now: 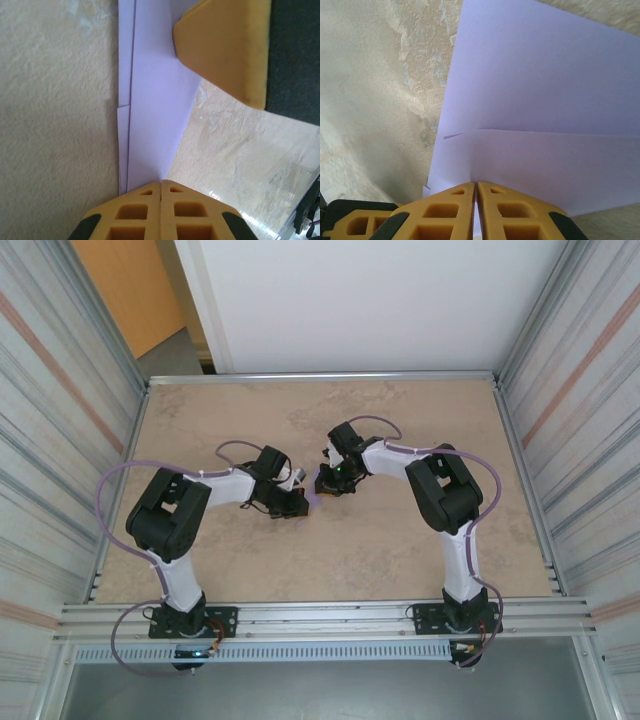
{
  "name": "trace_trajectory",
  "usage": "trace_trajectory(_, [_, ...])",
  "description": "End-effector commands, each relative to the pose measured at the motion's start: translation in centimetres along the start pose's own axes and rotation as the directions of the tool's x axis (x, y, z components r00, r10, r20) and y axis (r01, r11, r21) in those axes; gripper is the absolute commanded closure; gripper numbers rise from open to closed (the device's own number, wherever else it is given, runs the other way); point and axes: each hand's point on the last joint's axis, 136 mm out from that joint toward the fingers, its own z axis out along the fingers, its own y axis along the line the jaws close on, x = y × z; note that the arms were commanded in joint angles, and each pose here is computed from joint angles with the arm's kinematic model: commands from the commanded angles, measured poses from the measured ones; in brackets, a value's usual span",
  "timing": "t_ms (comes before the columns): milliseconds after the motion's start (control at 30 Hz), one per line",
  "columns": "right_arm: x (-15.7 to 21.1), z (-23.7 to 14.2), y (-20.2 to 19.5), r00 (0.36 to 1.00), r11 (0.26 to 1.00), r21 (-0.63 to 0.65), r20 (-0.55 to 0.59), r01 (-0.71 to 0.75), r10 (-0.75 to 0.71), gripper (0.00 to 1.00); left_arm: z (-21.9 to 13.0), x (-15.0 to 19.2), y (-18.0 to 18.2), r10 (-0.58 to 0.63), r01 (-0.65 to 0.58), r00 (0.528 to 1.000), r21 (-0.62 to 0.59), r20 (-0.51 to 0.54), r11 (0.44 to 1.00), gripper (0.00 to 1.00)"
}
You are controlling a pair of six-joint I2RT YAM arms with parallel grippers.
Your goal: Fold a paper plane with a square sheet of paper (pick it up from the middle)
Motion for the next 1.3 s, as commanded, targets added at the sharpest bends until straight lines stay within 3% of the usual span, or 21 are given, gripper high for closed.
trace_trajectory(0, [4.6, 3.3, -9.0, 0.986, 0.952, 0.299, -0.121, -0.071, 0.112, 0.86, -0.1, 6.1, 2.9, -0.091, 0.064, 0.977, -0.140, -0.195, 0.988, 0.98])
trace_trajectory(567, [4.5, 3.0, -8.3, 0.987, 0.958, 0.279, -0.124, -0.068, 0.106, 0.86, -2.4, 10.3, 4.0, -0.158, 0.117, 0.967, -0.205, -0.198, 0.972, 0.98])
trace_trajectory(767, [4.7, 2.4, -6.0, 0.988, 0.974, 0.218, -0.122, -0.061, 0.089, 0.86, -5.4, 5.8, 0.5, -0.046, 0.043, 0.999, -0.147, -0.017, 0.988, 0.97])
trace_trajectory(933, [4.7, 2.0, -3.8, 0.991, 0.987, 0.150, -0.112, -0.061, 0.078, 0.85, -6.4, 2.1, -1.7, -0.017, 0.027, 0.991, -0.076, 0.133, 0.997, 0.96])
trace_trajectory(1133, [3.8, 1.4, -1.8, 0.994, 0.997, 0.065, -0.091, -0.052, 0.058, 0.84, -3.9, -1.2, -3.5, -0.083, 0.075, 0.987, 0.062, 0.137, 0.995, 0.96])
trace_trajectory(1267, [3.0, 0.8, -1.0, 0.996, 0.999, 0.020, -0.071, -0.047, 0.048, 0.84, -2.3, -2.6, -3.2, -0.110, 0.102, 0.985, 0.068, 0.136, 0.992, 0.97])
